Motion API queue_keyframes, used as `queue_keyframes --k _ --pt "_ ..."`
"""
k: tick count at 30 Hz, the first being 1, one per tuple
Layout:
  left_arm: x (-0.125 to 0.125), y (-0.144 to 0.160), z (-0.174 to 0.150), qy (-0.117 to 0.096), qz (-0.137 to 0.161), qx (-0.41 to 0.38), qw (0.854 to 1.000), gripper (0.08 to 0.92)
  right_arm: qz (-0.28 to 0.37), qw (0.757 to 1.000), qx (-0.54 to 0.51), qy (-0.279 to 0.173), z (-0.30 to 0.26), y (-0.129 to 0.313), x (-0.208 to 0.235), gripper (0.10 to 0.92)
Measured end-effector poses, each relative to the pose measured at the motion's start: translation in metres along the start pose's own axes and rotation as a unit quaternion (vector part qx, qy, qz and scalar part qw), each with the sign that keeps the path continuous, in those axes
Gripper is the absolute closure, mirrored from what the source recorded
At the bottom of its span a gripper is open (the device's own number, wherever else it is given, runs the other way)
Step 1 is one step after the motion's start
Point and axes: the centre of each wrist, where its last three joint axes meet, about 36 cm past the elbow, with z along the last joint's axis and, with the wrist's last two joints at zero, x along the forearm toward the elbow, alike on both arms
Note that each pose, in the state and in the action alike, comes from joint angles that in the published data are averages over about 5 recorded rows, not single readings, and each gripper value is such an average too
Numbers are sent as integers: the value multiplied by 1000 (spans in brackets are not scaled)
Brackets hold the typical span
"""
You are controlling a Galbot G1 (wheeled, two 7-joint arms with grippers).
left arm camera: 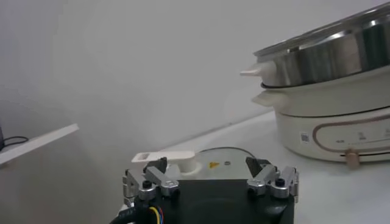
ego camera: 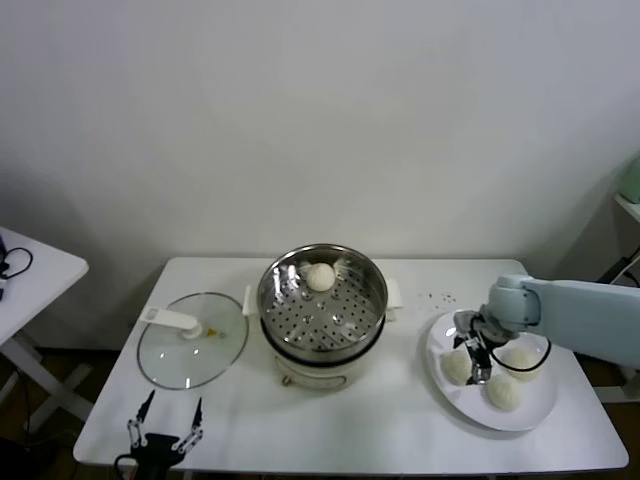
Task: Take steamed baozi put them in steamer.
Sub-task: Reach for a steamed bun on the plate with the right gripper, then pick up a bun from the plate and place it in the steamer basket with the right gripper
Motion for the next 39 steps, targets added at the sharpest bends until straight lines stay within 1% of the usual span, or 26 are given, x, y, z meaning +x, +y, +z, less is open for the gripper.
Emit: queue_keyframes --k 2,5,8,10,14,18,23,29,34,39 --pt "0 0 0 0 0 0 1000 177 1 1000 2 1 0 0 -1 244" --pt "0 0 0 0 -1 0 1000 177 2 1000 5 3 -1 0 -1 324" --pt "-1 0 0 -1 -1 0 1000 177 3 1000 7 4 -1 0 -1 386" --pt "-1 1 0 -1 -2 -1 1000 177 3 1000 9 3 -1 0 0 403" --pt "1 2 1 0 -4 -3 1000 177 3 1000 13 0 0 -1 7 411" --pt "2 3 1 0 -4 -4 1000 177 7 1000 20 -5 -2 -8 25 411" --pt "2 3 0 -1 -3 -6 1000 177 14 999 34 -16 -13 -19 65 411" --pt "2 2 -1 -2 0 -7 1000 177 31 998 53 -33 -36 -36 135 407" --pt "2 2 -3 -2 3 -10 1000 177 54 995 66 -51 -63 -50 202 405" --pt "2 2 -3 -4 5 -13 1000 177 66 992 81 -75 -98 -54 249 403"
